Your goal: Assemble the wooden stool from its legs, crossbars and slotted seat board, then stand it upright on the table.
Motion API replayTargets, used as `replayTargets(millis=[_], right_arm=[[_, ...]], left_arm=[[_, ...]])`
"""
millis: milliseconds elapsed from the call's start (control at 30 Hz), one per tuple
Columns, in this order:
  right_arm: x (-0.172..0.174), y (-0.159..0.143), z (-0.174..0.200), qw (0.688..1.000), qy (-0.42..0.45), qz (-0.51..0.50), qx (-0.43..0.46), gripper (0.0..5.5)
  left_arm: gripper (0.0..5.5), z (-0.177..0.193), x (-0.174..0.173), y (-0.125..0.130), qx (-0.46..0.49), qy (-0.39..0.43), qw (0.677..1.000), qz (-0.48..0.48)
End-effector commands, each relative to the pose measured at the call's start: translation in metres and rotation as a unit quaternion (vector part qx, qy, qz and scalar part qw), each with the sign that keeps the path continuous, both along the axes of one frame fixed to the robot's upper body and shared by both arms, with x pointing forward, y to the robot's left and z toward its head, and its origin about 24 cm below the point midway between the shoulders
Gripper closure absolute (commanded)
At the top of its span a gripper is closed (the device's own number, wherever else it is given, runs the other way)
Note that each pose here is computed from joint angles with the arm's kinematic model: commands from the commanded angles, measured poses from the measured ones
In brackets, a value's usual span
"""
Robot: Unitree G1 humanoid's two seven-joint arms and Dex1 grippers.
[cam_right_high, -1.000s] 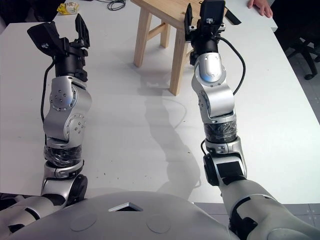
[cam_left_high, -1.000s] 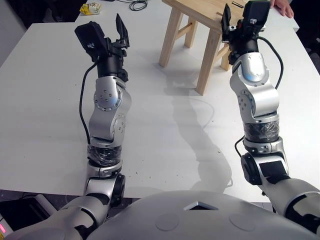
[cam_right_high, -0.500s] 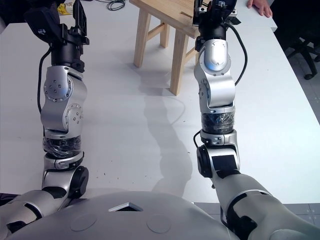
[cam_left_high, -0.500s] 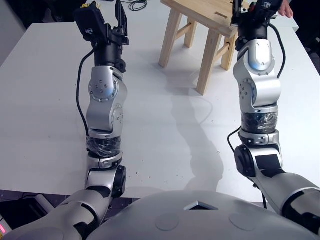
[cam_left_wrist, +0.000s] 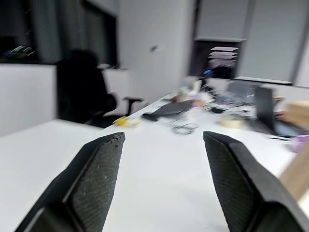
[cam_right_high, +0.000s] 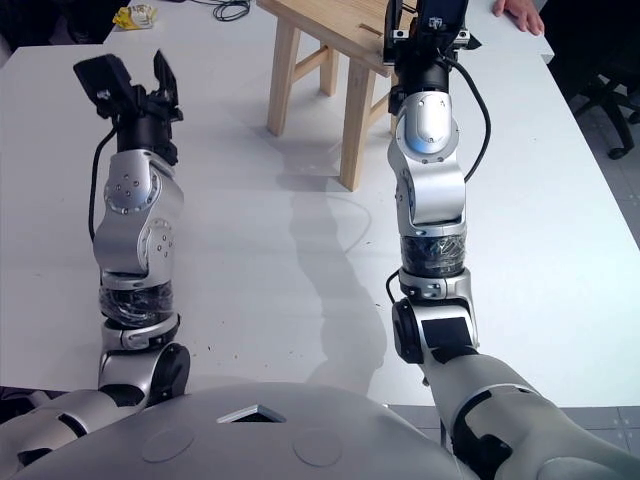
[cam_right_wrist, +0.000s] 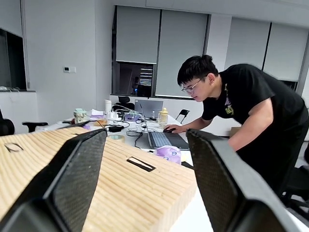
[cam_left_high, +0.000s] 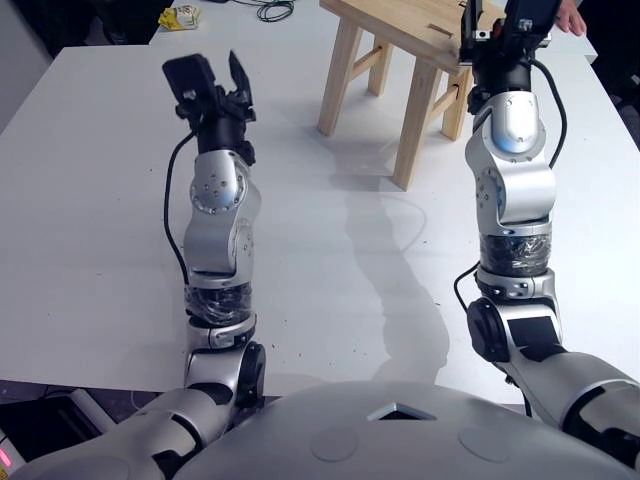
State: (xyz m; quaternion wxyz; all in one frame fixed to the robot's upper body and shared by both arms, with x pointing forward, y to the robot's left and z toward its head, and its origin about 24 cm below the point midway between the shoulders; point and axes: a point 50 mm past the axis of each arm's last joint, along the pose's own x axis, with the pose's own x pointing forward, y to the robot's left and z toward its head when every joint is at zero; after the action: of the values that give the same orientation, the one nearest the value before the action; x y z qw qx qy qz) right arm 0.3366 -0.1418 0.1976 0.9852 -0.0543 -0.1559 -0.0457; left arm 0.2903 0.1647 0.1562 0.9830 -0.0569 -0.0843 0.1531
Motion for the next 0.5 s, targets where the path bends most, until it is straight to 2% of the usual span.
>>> replayTargets(millis=[33,200,500], right_arm=[[0.005,-0.003,-0.003,1.0,0.008,-0.001,-0.011,2.47],[0.008,0.004,0.005,1.0,-0.004,0.007,0.004,2.47],[0.007,0.018,0.005,1.0,-0.016,0.025,0.003,2.47]], left_arm=[[2.49,0.009,0.005,0.002,-0.025,-0.014,0.999,0.014],[2.49,0.026,0.012,0.002,0.0,-0.057,0.998,0.001],[2.49,0.021,0.015,-0.007,0.02,-0.059,0.997,-0.034]])
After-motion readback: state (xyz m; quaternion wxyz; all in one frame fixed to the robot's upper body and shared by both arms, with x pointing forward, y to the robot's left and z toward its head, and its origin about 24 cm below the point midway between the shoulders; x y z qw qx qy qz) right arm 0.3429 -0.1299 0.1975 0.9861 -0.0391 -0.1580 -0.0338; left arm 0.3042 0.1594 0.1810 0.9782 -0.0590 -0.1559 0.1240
